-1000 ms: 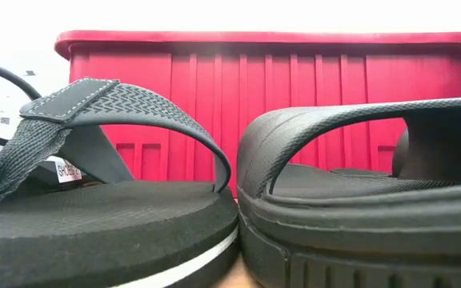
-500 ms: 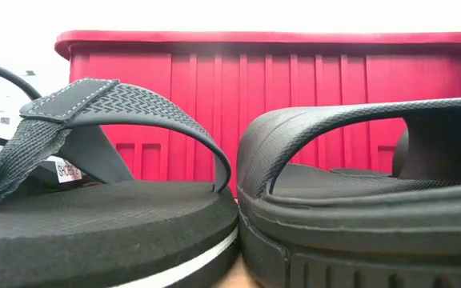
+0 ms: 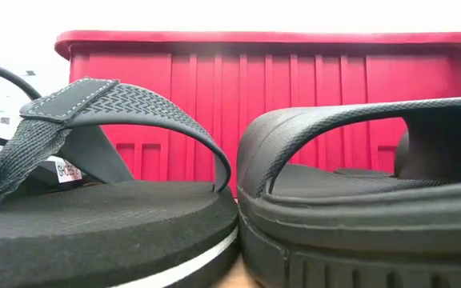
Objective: Pick and place slides into bin
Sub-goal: Put the black slide into the red bin
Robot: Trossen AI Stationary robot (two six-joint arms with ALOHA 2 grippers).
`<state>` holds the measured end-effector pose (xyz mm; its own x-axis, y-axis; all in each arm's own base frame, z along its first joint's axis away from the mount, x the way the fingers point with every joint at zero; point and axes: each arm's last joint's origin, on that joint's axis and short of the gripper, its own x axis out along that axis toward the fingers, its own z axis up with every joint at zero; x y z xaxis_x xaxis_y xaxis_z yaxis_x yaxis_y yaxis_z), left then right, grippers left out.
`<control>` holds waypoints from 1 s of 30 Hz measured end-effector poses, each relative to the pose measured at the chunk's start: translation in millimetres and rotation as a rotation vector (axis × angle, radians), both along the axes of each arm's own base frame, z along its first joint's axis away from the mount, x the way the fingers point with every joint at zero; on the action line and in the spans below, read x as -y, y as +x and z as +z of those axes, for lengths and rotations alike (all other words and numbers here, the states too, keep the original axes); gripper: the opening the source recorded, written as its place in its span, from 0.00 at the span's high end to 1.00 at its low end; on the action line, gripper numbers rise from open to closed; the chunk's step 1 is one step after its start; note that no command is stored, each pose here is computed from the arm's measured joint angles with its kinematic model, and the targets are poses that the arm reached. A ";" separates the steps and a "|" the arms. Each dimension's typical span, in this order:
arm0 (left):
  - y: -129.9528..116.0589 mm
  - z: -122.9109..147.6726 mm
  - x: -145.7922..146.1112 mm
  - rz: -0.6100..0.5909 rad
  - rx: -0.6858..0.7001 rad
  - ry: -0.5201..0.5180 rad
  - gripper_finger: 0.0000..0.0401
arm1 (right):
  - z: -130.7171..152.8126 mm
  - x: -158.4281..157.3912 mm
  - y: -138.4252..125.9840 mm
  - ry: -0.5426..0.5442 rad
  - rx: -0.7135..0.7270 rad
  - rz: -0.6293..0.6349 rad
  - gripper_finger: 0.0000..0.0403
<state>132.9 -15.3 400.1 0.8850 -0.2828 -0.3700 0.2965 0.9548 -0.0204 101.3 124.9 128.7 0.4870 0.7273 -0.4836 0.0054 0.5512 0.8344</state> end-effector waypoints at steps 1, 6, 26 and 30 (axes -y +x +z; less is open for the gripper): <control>0.0 0.0 0.0 0.000 0.000 0.000 0.94 | -1.7 -0.7 0.1 -0.004 -0.010 0.010 0.69; -0.1 0.0 0.0 0.000 0.000 0.000 0.94 | -5.5 -3.8 1.0 -0.002 -0.034 0.057 0.73; 0.0 0.0 0.0 -0.002 0.001 0.004 0.94 | 31.7 -15.6 7.8 0.213 0.046 0.065 0.99; -0.1 0.0 0.0 -0.002 0.001 0.004 0.94 | 60.5 -24.3 10.9 0.266 0.099 0.090 0.99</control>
<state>132.8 -15.3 400.1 0.8850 -0.2829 -0.3698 0.2982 0.9544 -0.0164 112.2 149.2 189.2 0.4502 0.8644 -0.2241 -0.1216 0.3080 0.9436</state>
